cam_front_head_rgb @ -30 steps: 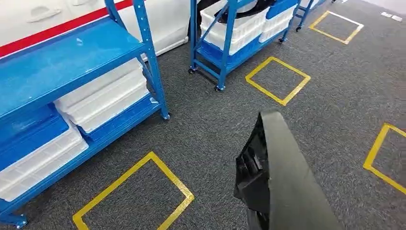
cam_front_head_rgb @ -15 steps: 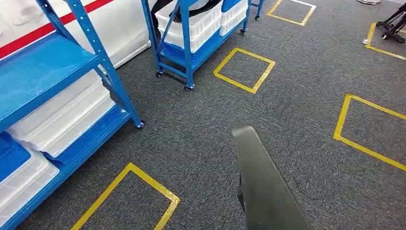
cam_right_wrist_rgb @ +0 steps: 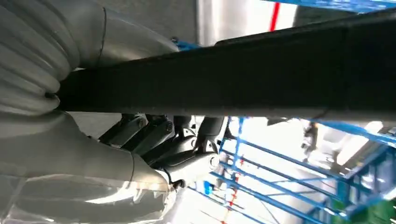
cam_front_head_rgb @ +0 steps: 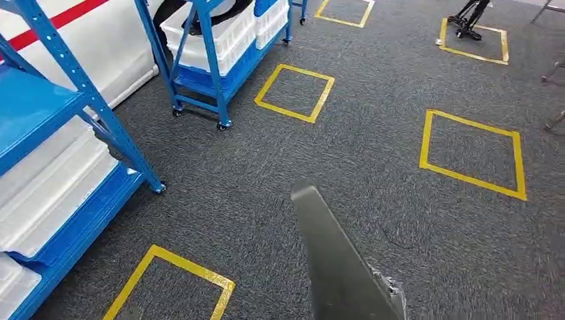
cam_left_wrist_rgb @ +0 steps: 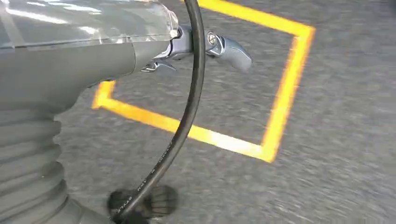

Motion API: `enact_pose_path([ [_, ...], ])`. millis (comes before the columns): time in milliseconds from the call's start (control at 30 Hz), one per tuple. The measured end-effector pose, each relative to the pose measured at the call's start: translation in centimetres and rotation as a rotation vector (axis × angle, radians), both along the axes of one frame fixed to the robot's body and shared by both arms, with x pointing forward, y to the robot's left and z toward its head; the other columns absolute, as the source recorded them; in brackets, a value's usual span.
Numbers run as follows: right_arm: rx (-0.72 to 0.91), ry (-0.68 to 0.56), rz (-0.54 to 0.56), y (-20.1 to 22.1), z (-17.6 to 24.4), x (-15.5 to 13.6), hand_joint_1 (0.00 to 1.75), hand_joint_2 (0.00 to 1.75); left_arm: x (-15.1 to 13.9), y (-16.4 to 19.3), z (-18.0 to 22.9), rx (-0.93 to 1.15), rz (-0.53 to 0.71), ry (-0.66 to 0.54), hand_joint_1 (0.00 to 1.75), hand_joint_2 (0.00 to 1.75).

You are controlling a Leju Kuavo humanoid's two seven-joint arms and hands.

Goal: Take the parts from the cabinet and place them on the table.

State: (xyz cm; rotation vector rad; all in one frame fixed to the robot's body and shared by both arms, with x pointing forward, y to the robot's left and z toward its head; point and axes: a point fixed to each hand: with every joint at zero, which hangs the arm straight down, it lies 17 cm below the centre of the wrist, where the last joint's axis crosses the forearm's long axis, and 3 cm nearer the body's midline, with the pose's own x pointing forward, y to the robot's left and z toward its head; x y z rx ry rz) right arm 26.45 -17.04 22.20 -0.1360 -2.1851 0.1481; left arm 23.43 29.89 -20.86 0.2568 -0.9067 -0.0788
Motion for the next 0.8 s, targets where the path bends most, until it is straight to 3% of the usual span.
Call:
enact_pose_path([
  [300, -0.007, 0.053, 0.038, 0.8, -2.1, 1.3, 1.75, 1.75, 11.7, -1.0, 7.0, -0.057, 0.006, -0.272, 0.0, 1.75],
  [700, -0.003, 0.074, 0.081, 1.5, -3.2, 2.5, 1.75, 1.75, 15.3, -4.0, 10.3, -0.086, -0.051, -0.371, 0.0, 1.75],
  [800, -0.004, 0.079, 0.082, 1.5, -3.5, 2.5, 1.75, 1.75, 15.3, -5.1, 9.7, -0.064, -0.07, -0.323, 0.0, 1.75],
])
